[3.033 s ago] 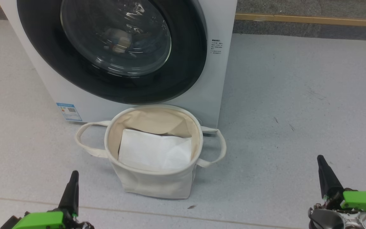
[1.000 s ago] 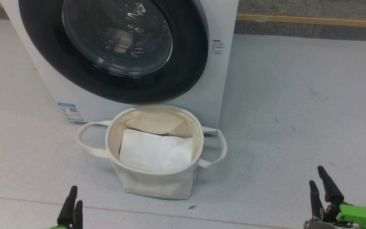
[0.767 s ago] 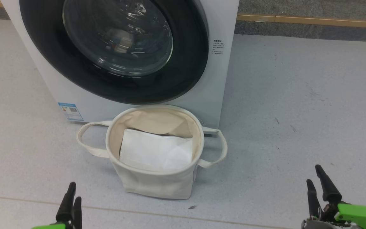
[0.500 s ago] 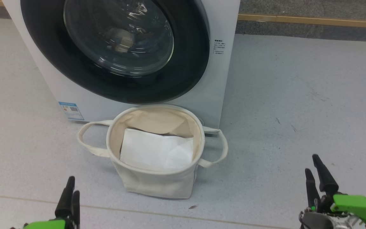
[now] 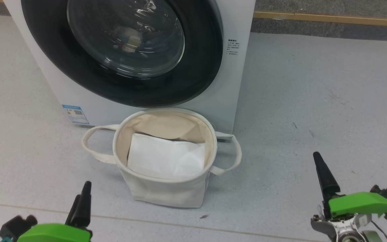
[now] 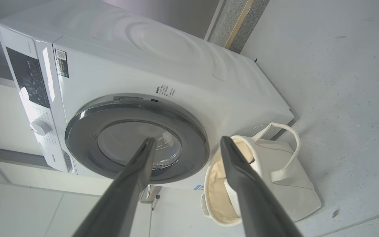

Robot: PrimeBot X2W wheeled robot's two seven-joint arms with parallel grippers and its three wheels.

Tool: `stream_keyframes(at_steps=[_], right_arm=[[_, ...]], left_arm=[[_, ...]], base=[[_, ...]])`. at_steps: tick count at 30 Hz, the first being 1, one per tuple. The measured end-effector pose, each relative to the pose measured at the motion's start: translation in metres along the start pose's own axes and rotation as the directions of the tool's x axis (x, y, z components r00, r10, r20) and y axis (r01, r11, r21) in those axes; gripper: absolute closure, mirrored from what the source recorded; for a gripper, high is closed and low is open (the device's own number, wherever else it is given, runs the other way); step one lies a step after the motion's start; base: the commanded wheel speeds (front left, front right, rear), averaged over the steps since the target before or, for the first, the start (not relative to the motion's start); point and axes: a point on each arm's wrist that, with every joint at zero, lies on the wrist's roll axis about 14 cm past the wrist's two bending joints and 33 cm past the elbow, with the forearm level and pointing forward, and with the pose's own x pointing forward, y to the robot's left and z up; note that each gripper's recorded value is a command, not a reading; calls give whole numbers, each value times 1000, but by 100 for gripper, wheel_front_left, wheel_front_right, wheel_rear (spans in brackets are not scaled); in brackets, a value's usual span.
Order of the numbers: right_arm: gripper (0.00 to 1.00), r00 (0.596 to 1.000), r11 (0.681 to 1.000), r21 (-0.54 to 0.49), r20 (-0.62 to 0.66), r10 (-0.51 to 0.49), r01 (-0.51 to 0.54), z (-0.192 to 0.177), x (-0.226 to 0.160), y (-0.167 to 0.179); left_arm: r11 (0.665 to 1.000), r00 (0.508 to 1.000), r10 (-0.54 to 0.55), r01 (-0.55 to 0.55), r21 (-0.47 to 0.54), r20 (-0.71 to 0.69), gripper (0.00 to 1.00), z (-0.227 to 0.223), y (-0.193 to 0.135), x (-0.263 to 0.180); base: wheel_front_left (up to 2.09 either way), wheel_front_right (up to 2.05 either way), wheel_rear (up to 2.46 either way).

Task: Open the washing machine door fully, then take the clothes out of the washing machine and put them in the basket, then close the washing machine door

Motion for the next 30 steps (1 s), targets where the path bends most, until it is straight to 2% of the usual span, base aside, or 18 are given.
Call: stream_keyframes(at_steps=[4, 8, 19, 30], right_arm=[[0, 1000, 987, -158, -22, -3, -1, -4, 1, -1], [0, 999, 965, -261, -40, 3, -13, -10, 2, 1], [0, 998, 915, -401, -62, 11, -35, -22, 3, 4], [0, 995, 845, -528, -87, 51, -89, -30, 10, 16]], left_arm=[[990, 1000, 3, 0, 142, -19, 0, -4, -3, 3], [980, 1000, 9, -4, 199, -24, 0, -9, -3, 3], [948, 1000, -2, -1, 319, 9, 0, -1, -7, 3], [887, 999, -24, 6, 461, 33, 0, 4, -10, 3]], base=[[0, 0, 0], [0, 0, 0], [0, 0, 0], [0, 0, 0]])
